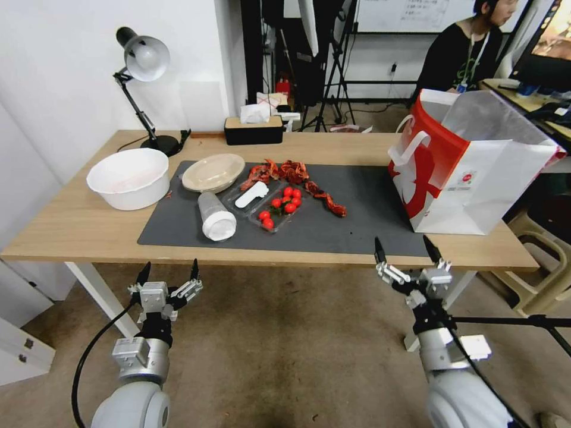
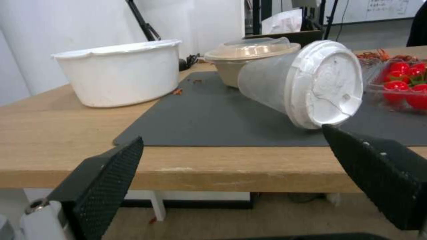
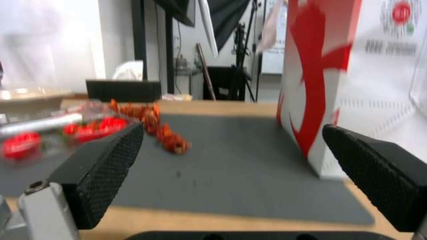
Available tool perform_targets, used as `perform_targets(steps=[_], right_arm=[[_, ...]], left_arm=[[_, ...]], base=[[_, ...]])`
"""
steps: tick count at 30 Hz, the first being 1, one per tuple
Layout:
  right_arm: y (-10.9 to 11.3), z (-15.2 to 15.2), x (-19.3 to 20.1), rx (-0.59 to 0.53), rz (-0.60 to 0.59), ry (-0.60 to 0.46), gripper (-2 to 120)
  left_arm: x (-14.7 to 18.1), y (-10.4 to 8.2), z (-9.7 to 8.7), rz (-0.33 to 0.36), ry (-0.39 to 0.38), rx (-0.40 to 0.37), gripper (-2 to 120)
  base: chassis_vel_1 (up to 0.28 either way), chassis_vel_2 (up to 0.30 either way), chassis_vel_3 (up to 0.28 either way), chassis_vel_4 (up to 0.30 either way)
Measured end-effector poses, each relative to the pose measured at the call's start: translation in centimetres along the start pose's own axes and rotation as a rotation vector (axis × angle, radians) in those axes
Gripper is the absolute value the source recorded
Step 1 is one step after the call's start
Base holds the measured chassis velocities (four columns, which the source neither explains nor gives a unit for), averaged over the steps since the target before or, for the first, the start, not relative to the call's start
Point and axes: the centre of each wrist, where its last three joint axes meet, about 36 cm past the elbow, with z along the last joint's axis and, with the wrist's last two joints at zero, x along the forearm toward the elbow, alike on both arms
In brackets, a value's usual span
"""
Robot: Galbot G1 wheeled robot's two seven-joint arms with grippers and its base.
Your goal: Pick up the trash from the table and place it into the takeout bag.
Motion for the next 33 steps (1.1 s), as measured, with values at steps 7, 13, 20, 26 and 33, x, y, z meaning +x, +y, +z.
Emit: perform_targets(steps=[7,13,20,26,33], right_arm=[[0.4,2.4,1.4,0.001,0.028,0.058,100],[0.4,2.8,1.4,0.004,0.032,0.062,100],[0.5,2.9,1.4,0.004,0.035,0.061,100],[0.6,2.8,1.3,0.005,0.038,0.056,100],[0.7,2.5,1.2,0.005,0.036,0.046,100]], left_arm=[[0.0,0.0,0.0,0.001,-0.001,0.001,100],[0.0,-0.1,0.0,0.003,-0.001,0.002,100],[-0.3,-0.8,-0.7,0.024,-0.039,0.026,100],[-1.3,-2.8,-3.1,0.099,-0.075,0.14,100],[-2.5,-5.4,-5.7,0.166,-0.005,0.313,100]], base=[[0.0,0.0,0.0,0.0],[0.0,0.0,0.0,0.0],[0.0,0.0,0.0,0.0],[0.0,0.0,0.0,0.0],[0.0,0.0,0.0,0.0]])
